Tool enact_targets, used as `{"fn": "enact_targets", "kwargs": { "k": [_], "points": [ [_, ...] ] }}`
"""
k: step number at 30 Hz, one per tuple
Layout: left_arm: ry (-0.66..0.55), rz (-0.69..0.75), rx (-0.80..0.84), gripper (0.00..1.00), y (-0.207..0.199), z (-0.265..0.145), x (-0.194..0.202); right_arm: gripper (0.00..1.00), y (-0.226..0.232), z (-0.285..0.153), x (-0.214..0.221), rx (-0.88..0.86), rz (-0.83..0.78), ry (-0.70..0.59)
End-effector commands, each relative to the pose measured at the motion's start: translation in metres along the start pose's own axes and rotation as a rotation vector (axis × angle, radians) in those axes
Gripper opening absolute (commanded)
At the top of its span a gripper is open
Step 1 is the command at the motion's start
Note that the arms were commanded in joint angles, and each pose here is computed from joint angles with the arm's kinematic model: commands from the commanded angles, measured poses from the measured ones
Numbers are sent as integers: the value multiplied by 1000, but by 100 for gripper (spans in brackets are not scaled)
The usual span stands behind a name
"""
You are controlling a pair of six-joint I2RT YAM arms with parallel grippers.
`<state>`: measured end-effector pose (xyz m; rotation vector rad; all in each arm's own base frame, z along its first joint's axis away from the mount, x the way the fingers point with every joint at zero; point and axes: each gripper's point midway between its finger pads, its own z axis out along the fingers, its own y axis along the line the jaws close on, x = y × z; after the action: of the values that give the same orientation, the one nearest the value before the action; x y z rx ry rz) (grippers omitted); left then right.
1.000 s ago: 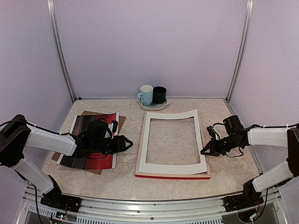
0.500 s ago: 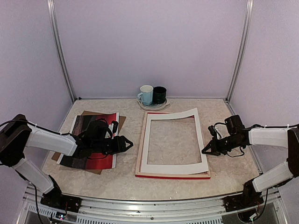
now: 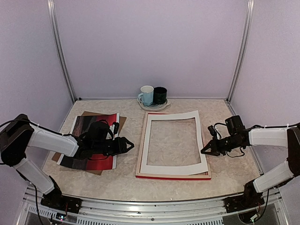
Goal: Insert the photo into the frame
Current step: Place the mat board on the glass panel.
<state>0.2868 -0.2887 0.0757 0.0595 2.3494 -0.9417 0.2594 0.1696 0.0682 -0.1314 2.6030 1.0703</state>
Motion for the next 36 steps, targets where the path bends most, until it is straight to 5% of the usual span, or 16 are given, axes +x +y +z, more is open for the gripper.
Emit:
{"fn": "enact_targets", "kwargs": {
  "k": [1, 10, 15, 20, 36],
  "points": [
    [-3, 10, 28, 61, -7, 3, -1, 0, 1, 2, -3, -35, 9, -17],
    [1, 8, 27, 61, -8, 4, 0, 15, -2, -4, -6, 14, -5, -22],
    [1, 7, 30, 61, -9, 4, 0, 41, -6, -15, -12, 95, -21, -46],
    [2, 7, 31, 61, -10, 4, 0, 52, -5, -26, -16, 141, -35, -63],
    [3, 19, 28, 62, -15, 7, -2, 49, 9, -43, -63, 236, -85, -219]
  ]
}}
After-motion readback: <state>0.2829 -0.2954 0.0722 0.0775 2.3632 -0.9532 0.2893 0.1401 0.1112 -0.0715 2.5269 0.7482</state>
